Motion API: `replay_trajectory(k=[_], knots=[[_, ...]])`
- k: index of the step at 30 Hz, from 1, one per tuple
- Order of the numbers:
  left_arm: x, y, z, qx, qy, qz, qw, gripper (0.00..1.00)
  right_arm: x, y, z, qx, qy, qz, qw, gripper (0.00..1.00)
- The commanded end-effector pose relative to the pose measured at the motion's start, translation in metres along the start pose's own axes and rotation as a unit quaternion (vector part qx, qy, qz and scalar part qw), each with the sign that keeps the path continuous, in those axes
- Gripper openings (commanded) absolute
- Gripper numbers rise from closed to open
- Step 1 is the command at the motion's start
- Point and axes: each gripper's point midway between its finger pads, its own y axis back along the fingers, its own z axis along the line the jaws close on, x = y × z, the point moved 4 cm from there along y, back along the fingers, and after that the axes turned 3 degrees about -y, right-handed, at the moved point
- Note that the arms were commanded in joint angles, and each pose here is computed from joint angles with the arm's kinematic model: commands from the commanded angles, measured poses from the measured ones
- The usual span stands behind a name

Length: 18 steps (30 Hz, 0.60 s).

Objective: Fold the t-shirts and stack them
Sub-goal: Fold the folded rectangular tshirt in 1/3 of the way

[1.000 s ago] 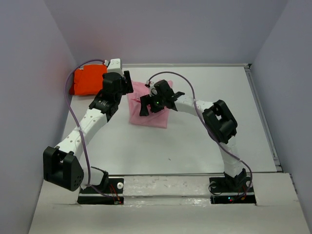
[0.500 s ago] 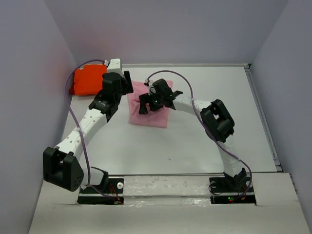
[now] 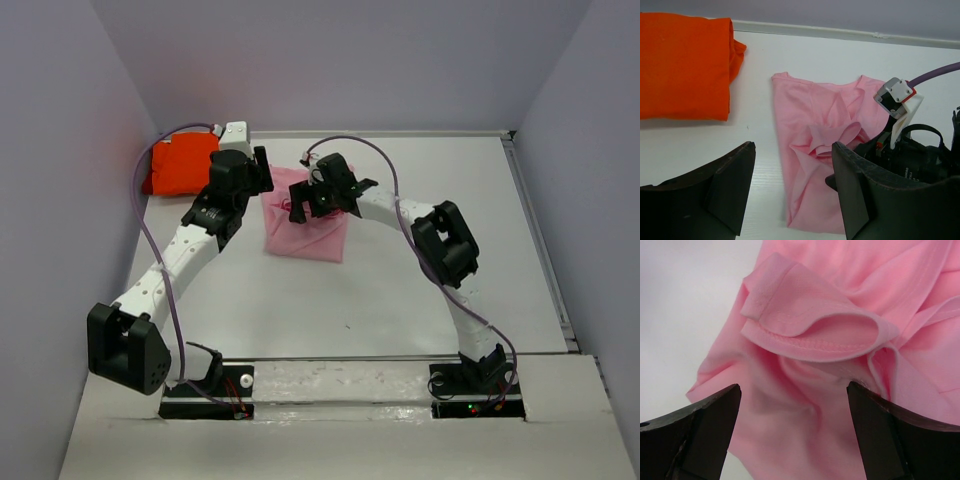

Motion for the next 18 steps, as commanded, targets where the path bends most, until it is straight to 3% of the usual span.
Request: replay_trajectory(k=[1, 18], knots=[[-0.018, 0.009, -0.001, 0.011, 0.009, -0.036, 0.999, 0.72, -0.016, -0.002, -0.012, 0.024, 0.018, -0.02, 0.999, 0.93], [-0.015, 0.007, -0.007, 0.032, 0.01, -0.029, 0.999, 0.72, -0.074, 0.01, -0.025, 0.07, 0.061, -0.068, 0.993, 0.93]])
